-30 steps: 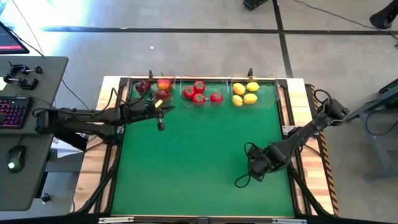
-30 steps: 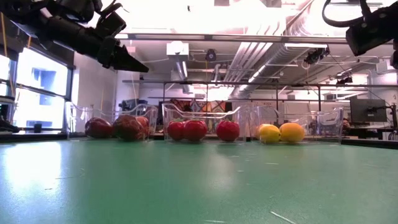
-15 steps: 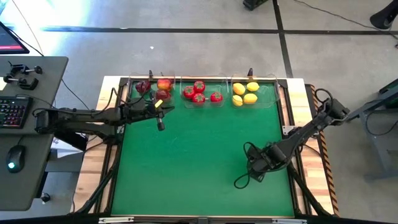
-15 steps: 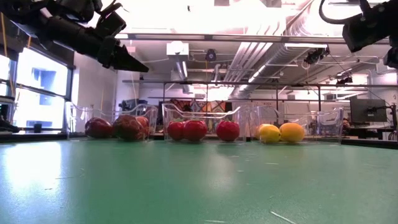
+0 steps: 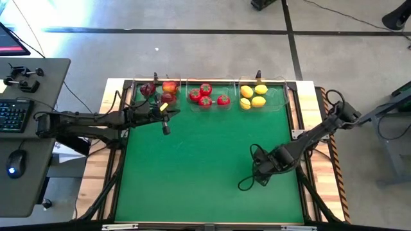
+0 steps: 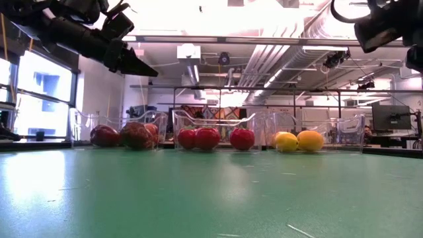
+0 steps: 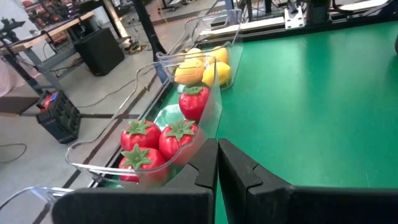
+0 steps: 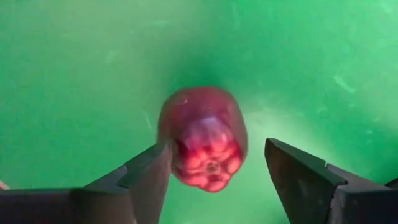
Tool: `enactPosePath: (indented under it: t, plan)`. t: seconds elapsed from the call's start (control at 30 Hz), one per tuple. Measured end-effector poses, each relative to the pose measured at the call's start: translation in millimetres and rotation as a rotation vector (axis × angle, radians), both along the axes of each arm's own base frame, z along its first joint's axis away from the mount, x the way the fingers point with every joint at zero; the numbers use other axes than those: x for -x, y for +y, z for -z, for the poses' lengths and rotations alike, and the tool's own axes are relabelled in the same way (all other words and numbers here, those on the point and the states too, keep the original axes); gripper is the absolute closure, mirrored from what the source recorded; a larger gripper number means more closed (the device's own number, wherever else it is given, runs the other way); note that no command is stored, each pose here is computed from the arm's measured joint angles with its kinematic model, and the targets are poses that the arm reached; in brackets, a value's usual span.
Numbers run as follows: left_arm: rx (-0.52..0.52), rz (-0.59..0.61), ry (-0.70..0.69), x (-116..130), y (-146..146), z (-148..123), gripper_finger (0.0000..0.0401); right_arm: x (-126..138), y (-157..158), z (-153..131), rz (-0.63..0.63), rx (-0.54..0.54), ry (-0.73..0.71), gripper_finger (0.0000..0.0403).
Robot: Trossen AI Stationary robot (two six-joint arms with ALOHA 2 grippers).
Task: Sort produce into baskets
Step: Put the apple into the left transparent bin
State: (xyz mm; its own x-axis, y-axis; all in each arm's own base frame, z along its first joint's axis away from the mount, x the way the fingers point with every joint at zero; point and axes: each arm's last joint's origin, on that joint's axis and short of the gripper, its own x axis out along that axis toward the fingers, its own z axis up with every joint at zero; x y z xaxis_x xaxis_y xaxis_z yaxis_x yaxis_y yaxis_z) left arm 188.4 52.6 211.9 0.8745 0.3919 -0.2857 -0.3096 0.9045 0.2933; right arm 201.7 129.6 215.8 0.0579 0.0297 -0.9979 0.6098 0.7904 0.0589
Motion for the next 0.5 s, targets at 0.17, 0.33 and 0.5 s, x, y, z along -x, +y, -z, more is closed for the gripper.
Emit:
enactPosePath:
  t: [0.17,0.33,0.5]
  plan:
    - [0.001,-0.001,0.000,0.1,0.0,0.1,0.0401,-2.0,-1.7,4.6,0.017,-0.051,0.007,0.0121]
    - [0.001,0.000,0.000,0.0,0.0,0.0,0.0401,-1.1,-1.8,6.8,0.009,-0.057,0.022,0.0110]
    - [0.001,0.000,0.000,0.0,0.0,0.0,0.0401,-1.5,-1.6,6.7,-0.025,-0.057,0.015,0.0109]
